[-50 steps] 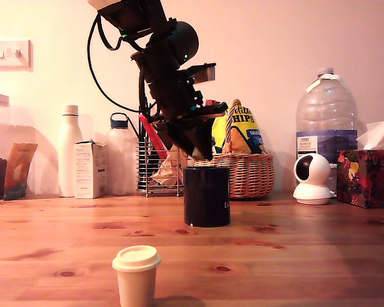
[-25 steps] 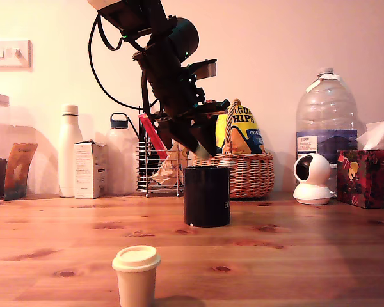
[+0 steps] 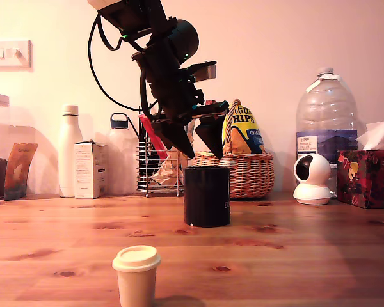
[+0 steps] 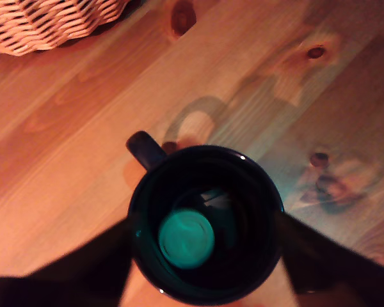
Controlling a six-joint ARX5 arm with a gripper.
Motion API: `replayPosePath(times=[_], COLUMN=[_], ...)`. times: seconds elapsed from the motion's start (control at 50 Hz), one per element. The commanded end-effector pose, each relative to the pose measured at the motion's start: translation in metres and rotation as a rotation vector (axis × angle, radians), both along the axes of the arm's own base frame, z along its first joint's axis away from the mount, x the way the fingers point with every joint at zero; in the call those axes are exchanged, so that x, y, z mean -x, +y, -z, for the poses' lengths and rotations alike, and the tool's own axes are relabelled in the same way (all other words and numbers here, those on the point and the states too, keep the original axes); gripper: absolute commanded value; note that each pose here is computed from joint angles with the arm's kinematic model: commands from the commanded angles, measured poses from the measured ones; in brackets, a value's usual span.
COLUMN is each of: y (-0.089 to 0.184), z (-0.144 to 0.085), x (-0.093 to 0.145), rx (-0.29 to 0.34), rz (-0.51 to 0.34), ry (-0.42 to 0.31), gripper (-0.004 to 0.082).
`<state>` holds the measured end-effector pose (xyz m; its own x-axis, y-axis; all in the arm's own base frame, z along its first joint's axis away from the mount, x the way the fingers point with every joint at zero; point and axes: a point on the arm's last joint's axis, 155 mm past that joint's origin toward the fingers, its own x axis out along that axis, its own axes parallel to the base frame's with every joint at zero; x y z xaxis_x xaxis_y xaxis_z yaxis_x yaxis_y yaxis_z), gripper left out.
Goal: Pick up the coffee capsules from the table one by one and drop them inside the nearest coffee cup
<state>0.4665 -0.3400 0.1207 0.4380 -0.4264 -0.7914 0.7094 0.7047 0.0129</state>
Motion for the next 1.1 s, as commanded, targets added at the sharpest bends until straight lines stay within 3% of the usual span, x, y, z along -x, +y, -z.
replayPosePath(times=[0.0,0.12,0.16,0.38,0.54,0.88,1.08], y=[-0.004,0.001,0.002,0.011,0.017,0.022,0.030], z=[-0.025,-0.046,-0.054,-0.101,-0.124,-0.155,-0.148], x=[0.001,0.008,0.011,0.021,0.031,0.052,0.067], rx=[0.026,0.035,0.043,0.111,0.148,0.199,0.216], rz=[0.011,0.012,0.013,0.021,0.034,0.059,0.055], ry=[-0.037,-0.048,-0.056,-0.094,-0.096,-0.121,-0.117], gripper=[0.0359,-0.0039,-0.0009,-0.0019,-0.0019,-0.0019,-0.0019])
